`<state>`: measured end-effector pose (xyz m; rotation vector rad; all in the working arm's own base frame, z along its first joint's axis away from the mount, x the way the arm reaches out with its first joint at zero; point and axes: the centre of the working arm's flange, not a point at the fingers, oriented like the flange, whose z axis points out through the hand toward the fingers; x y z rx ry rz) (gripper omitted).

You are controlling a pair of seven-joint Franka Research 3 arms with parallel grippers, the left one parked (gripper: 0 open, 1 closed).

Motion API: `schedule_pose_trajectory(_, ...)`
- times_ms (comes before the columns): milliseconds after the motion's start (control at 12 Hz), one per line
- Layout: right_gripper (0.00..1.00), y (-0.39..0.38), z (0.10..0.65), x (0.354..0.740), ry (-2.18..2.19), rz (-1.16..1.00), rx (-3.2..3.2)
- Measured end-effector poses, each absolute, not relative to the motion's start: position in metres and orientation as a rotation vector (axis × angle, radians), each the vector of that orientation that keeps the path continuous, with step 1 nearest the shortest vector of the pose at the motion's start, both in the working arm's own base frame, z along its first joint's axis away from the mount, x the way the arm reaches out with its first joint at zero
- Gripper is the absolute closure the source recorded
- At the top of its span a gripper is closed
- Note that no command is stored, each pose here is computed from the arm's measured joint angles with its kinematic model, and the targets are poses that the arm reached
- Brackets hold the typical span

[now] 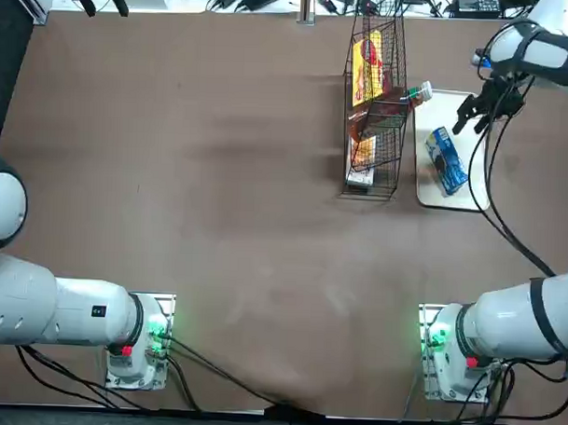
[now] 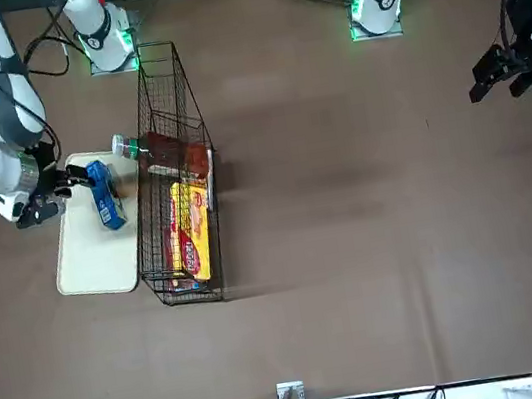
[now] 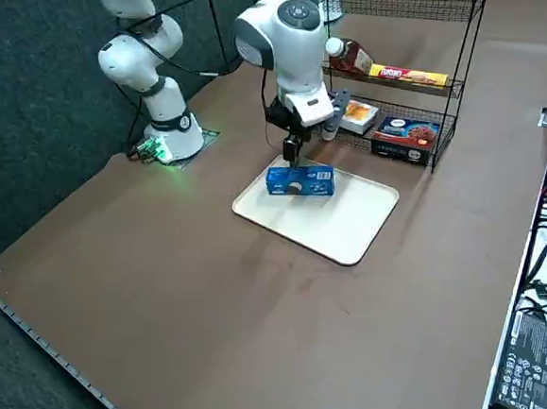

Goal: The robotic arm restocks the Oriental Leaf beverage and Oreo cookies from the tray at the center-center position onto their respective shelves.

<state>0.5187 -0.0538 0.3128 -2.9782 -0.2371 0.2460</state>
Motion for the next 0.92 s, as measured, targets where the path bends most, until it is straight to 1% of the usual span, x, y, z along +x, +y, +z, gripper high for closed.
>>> schedule_pose_trajectory(333,0.00,-0.033,0.282,0.521,-0.309,0.194,-3.007)
schedule_pose_trajectory(583,0.00,-0.011,0.262,0.521,-0.402,0.220,-3.020)
schedule_pose_trajectory(917,0.00,-0.010,0.249,0.520,-0.445,0.251,-3.035)
